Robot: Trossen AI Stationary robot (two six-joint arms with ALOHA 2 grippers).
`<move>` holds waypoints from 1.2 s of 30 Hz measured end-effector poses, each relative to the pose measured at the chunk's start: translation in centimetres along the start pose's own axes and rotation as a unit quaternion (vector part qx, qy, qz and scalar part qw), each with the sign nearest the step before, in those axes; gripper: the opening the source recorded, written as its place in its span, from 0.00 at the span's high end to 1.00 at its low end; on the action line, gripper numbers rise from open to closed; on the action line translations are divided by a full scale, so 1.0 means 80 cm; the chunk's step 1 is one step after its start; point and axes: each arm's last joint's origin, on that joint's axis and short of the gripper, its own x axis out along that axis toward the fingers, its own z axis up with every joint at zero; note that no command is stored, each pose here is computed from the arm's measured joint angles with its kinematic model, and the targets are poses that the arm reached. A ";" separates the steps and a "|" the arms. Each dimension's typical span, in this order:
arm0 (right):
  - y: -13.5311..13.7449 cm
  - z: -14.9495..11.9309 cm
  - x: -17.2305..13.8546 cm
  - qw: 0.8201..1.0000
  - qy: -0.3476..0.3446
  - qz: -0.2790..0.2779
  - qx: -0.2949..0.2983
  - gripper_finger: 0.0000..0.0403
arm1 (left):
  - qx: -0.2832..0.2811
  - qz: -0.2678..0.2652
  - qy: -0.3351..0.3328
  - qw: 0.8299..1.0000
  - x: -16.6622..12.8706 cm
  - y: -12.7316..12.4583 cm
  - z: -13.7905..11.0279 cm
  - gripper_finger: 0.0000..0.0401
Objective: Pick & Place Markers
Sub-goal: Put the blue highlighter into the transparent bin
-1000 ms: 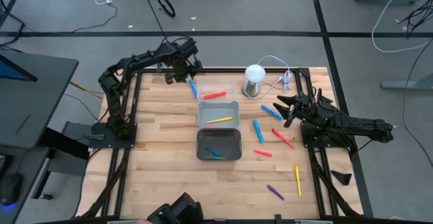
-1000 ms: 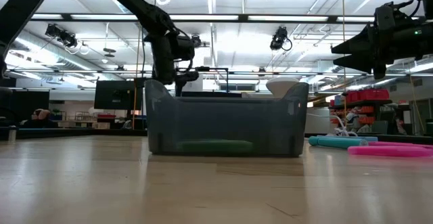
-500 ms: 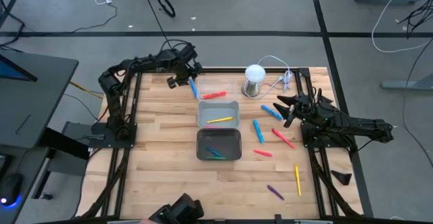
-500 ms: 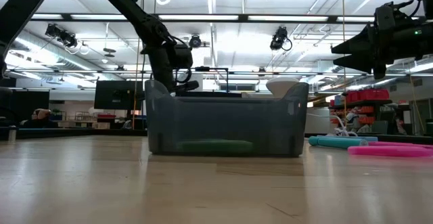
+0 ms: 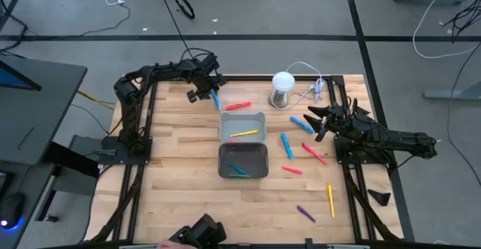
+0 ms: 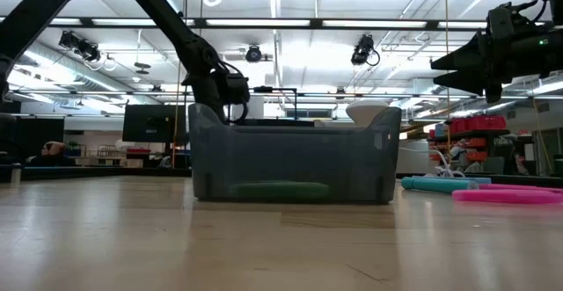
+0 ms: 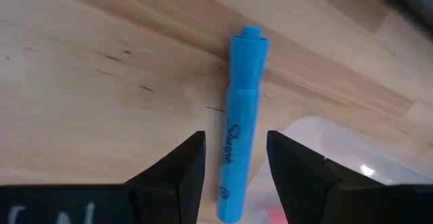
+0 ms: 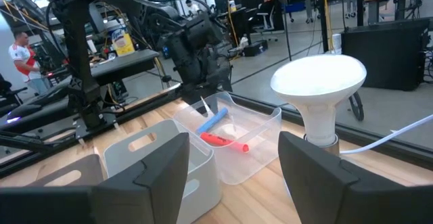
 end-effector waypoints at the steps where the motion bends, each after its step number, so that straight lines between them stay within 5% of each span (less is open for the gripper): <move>1: 0.000 0.000 0.000 1.000 0.000 0.000 0.000 0.43 | -0.001 0.003 0.002 1.000 0.002 0.001 0.000 0.59; 15: 0.000 0.000 0.000 1.000 0.000 0.000 0.000 0.43 | -0.017 0.013 -0.022 1.000 0.008 0.008 0.020 0.59; 36: 0.000 0.000 0.000 1.000 0.000 0.000 0.000 0.43 | 0.020 0.030 0.033 0.999 0.018 0.012 0.011 0.59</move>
